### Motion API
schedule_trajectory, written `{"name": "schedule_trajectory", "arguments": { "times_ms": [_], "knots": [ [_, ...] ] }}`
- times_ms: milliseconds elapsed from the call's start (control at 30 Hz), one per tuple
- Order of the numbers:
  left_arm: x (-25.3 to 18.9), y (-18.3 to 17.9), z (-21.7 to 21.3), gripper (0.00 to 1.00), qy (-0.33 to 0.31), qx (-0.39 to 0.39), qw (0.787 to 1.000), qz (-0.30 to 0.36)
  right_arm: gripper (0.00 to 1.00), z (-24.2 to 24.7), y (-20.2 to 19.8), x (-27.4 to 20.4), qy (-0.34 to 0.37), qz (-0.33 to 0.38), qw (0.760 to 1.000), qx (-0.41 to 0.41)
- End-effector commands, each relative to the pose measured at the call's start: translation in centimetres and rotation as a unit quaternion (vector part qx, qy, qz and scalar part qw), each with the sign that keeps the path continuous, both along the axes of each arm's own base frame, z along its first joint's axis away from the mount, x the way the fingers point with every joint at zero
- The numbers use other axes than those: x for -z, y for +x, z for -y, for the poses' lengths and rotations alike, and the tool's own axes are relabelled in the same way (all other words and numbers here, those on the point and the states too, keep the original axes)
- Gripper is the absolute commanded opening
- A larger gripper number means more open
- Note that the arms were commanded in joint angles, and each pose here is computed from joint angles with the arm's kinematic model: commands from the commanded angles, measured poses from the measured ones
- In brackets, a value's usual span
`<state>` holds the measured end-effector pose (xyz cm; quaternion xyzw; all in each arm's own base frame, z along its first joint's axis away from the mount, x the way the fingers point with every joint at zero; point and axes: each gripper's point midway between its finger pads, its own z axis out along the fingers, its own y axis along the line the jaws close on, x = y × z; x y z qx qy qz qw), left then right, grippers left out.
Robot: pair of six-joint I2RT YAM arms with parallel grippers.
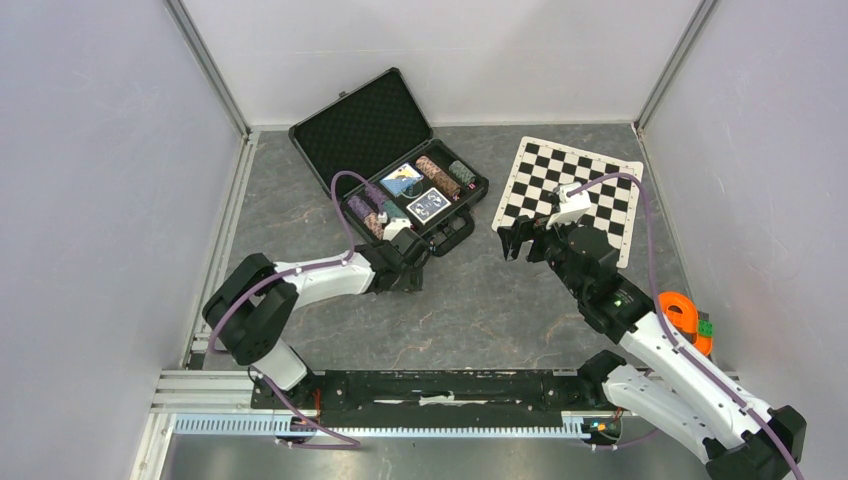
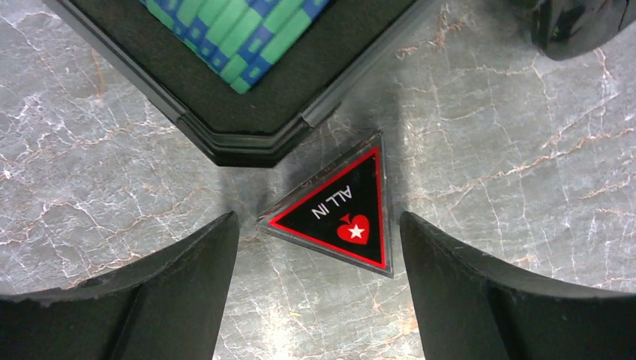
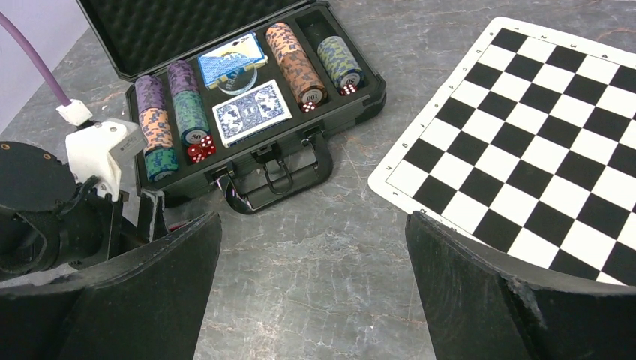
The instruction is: Pack up texas hold em set
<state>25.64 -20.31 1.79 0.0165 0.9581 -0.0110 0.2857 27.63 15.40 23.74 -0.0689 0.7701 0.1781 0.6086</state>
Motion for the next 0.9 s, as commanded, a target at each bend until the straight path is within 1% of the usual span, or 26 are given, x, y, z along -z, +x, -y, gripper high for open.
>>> {"name": "schedule_trajectory", "arguments": {
  "times_ms": [0,100,233,433,600,767,867],
  "knots": [
    [0.1,0.8,-0.4,0.84,-0.016,-0.035,0.999,0.012,0.98,0.3,0.2,-0.4,0.0,0.01,1.0,0.006],
    [0.3,0.8,-0.4,0.8,-0.019,-0.035,0.999,0.011,0.98,0.1,0.2,-0.5,0.002,0.01,1.0,0.004],
    [0.4,0.7,-0.2,0.71,-0.027,-0.032,0.999,0.006,0.98,0.1,0.2,-0.5,0.003,0.009,1.0,0.004],
    [-0.7,-0.1,-0.4,0.66,-0.039,-0.031,0.999,0.007,0.98,0.1,0.2,-0.2,0.003,0.006,1.0,0.004],
    [-2.8,-0.7,-0.1,0.62,-0.056,-0.013,0.998,0.005,0.98,-0.1,0.2,-0.3,0.007,0.006,1.0,0.0],
    [-5.8,-2.2,0.3,0.62,-0.085,0.018,0.996,-0.007,0.98,-0.1,0.2,-0.2,0.008,0.005,1.0,0.001],
    [-8.2,-2.3,0.8,0.62,-0.105,0.04,0.994,0.006,0.98,-0.1,0.2,-0.1,0.008,0.006,1.0,0.002]
  ]
}}
